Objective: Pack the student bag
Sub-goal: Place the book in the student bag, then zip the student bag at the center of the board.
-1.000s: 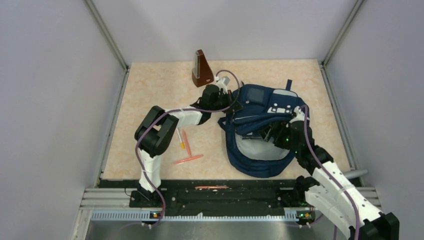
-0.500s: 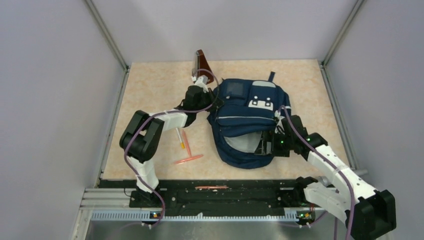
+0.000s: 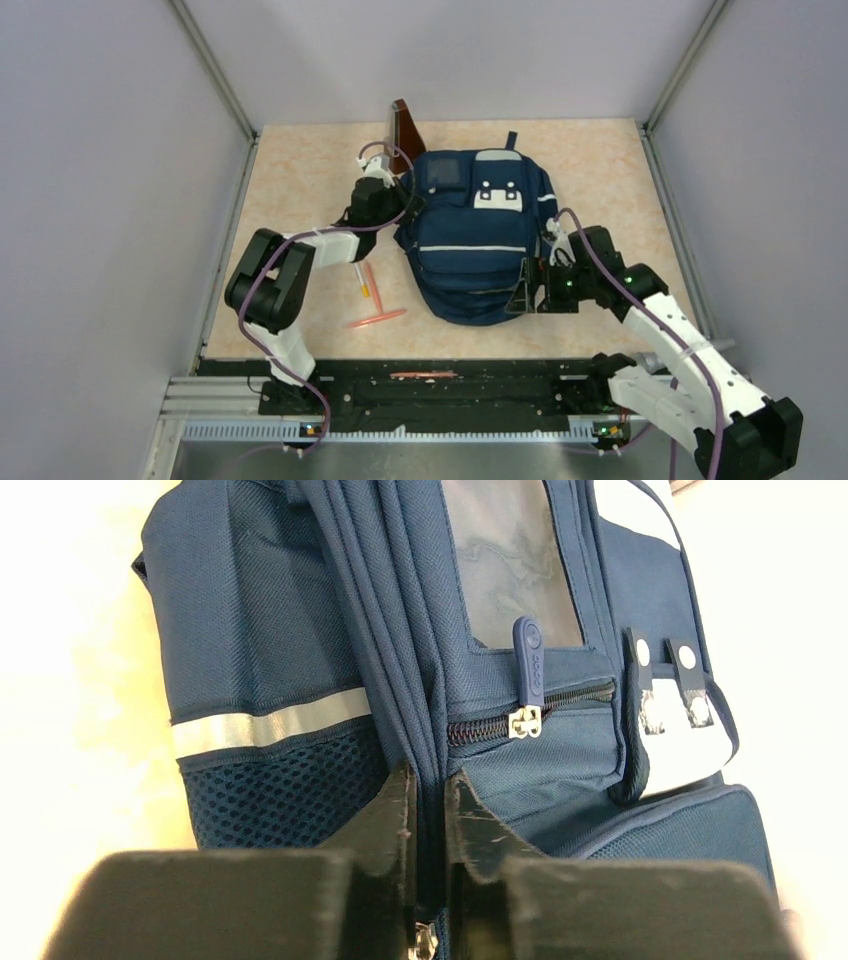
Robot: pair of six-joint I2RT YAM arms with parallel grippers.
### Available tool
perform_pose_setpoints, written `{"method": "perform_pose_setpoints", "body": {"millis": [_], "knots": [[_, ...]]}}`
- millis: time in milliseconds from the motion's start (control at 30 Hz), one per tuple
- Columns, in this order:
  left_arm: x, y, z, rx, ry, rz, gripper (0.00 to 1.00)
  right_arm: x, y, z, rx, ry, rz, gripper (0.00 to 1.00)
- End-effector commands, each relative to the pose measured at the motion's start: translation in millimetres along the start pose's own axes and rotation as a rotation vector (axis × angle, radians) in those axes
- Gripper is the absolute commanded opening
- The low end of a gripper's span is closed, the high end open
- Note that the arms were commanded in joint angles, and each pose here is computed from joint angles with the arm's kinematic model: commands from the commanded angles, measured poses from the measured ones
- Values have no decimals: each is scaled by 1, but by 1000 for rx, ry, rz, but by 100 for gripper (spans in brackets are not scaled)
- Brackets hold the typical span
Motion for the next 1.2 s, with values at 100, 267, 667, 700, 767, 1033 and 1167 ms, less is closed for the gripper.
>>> {"method": "perform_pose_setpoints", "body": {"millis": [100,267,667,700,767,1033,1167], "knots": [[30,2,-30,-80,-169,1,39,9,22,-46,-63,-359,36,90],[48,3,-32,-138,-151,-30,57,-7,19,-72,-124,-469,3,90],[71,17,0,-225,40,158,50,-21,11,-76,-161,-510,3,89],[72,20,2,-231,54,178,51,-20,10,-75,-167,-520,10,89],[72,25,5,-225,72,219,51,-20,7,-74,-177,-540,22,89],[66,42,13,-148,71,302,48,-39,-6,-69,-244,-575,-8,89],[70,42,15,-162,72,311,49,-52,-10,-74,-268,-586,-28,88]]}}
Point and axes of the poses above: each gripper's point midway between its finger pads, its own x axis back along the fingers, its own y axis along the line the jaws close on, z = x × y, the point moved 10 cm from there along x, back along the fingers, and after that the axes turned 13 degrees about -x, right-handed, at the moved point
